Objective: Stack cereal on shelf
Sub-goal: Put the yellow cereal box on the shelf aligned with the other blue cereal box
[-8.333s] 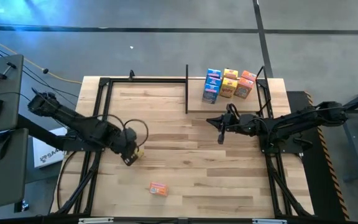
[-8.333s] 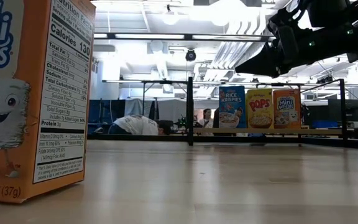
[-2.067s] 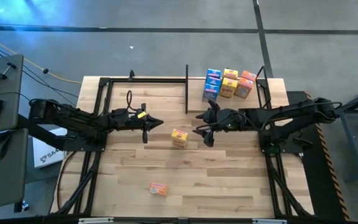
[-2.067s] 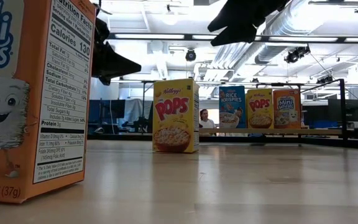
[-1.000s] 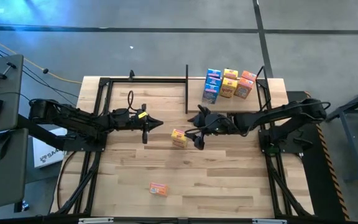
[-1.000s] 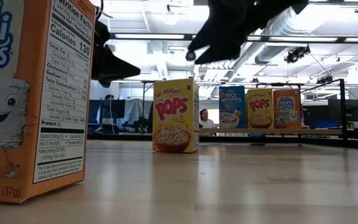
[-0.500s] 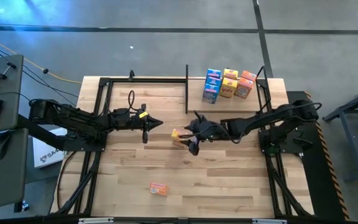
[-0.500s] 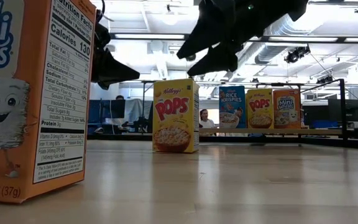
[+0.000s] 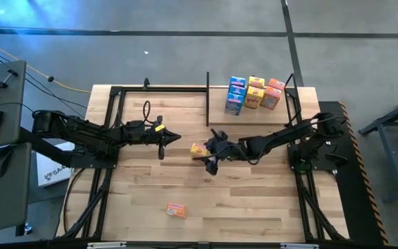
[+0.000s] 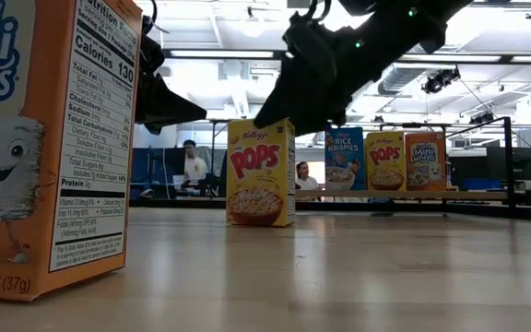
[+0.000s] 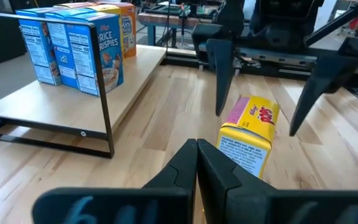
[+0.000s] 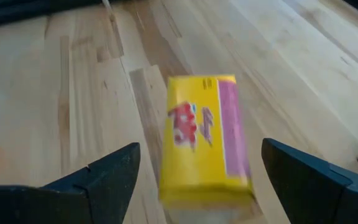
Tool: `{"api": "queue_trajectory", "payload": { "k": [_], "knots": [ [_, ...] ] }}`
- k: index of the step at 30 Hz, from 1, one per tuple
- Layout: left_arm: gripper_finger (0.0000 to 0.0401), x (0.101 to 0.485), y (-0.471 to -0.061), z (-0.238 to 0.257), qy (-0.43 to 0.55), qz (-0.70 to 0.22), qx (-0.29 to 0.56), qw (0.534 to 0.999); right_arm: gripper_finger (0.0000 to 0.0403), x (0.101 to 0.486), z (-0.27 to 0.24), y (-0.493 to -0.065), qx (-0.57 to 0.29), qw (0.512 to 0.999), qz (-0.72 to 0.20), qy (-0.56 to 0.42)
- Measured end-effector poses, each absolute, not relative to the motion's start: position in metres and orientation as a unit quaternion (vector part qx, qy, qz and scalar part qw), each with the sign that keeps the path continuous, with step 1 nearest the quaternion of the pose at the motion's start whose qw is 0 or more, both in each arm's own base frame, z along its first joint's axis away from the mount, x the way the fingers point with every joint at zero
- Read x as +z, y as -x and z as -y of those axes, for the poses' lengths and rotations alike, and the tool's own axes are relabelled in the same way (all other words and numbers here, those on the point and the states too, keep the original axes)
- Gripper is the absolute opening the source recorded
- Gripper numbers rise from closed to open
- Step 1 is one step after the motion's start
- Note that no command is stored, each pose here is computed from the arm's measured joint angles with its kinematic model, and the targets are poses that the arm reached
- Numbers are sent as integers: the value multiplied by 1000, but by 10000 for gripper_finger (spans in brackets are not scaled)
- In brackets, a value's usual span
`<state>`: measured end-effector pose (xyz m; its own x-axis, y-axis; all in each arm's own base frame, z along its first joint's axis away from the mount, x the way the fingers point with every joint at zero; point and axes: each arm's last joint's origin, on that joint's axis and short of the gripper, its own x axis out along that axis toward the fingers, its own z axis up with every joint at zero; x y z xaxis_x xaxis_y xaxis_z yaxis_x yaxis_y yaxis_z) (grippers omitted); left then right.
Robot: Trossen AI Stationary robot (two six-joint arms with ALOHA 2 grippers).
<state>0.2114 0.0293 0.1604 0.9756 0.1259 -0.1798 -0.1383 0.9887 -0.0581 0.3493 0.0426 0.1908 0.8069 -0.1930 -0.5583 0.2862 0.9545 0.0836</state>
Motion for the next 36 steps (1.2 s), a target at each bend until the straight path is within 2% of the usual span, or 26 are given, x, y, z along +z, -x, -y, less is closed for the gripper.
{"api": "queue_trajectory", "payload": {
  "k": [5, 15, 19, 28, 32, 36],
  "knots": [
    [3, 160, -211, -29, 35, -89, 66, 993, 299, 185, -43, -352, -133, 947, -283, -76],
    [3, 160, -211, -29, 34, -91, 66, 993, 178, 186, -43, -353, -114, 950, -284, -64],
    [3, 160, -211, -29, 35, -91, 67, 993, 145, 186, -44, -353, -110, 950, -285, -57],
    [3, 160, -211, -29, 32, -93, 66, 993, 143, 195, -43, -349, -102, 953, -282, -39],
    [3, 159, -211, -29, 32, -94, 66, 993, 143, 219, -41, -336, -97, 956, -275, -18],
    [3, 159, -211, -29, 32, -95, 66, 993, 144, 254, -34, -304, -116, 951, -285, 10]
  ]
}}
